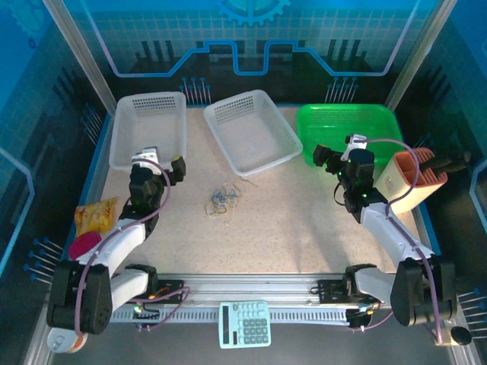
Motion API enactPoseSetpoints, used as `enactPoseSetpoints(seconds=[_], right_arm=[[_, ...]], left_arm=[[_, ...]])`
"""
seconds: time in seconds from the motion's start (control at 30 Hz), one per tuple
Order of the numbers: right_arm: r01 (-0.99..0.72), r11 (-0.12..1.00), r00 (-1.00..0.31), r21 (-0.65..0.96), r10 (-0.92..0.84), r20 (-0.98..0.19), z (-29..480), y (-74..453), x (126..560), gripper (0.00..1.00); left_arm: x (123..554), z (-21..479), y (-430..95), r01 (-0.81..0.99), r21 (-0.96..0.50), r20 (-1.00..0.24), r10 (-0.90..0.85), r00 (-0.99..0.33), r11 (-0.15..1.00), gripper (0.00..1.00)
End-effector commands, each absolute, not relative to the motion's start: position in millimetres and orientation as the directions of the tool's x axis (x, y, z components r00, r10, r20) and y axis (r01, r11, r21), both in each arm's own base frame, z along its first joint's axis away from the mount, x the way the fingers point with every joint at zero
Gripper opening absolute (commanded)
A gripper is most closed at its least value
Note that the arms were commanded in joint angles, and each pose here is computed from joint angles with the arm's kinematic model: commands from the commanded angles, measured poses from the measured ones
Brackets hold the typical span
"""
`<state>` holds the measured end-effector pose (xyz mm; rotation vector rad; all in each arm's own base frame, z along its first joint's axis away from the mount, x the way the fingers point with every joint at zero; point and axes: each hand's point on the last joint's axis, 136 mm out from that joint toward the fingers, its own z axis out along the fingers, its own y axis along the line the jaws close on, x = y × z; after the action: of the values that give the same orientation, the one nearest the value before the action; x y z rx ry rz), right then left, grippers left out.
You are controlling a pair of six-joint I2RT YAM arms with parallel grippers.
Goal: Untangle the cables
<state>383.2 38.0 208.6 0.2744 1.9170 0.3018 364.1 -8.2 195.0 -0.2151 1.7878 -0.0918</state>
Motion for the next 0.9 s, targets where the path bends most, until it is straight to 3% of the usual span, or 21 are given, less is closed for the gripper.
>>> enactPoseSetpoints(seconds=[0.0, 0.1, 0.37, 0.87], right_arm=[[-0.016, 0.843, -0.481, 0.537, 0.465, -0.743, 202.5, 70.1, 373.7, 1.00], [-0.027, 0.790, -0.537, 0.612, 0.505, -0.676, 196.5, 83.3, 368.9, 1.00], [-0.301, 0.595, -0.698, 0.745, 0.394, -0.598, 195.1, 155.4, 346.1, 0.97], [-0.187, 0.644, -0.844, 0.742, 0.281, -0.457, 154.1, 239.6, 361.4, 0.95]], left_arm=[[353.0, 206.5, -13.7, -0.128, -0.227, -0.930, -0.254, -0.265, 0.965, 0.99], [341.9, 223.7, -25.0, -0.104, -0.256, -0.917, -0.276, -0.289, 0.961, 0.99], [318.8, 245.1, -43.5, -0.075, -0.342, -0.881, -0.347, -0.322, 0.937, 0.99], [327.0, 222.8, -103.0, 0.009, -0.370, -0.821, -0.323, -0.470, 0.929, 0.99]])
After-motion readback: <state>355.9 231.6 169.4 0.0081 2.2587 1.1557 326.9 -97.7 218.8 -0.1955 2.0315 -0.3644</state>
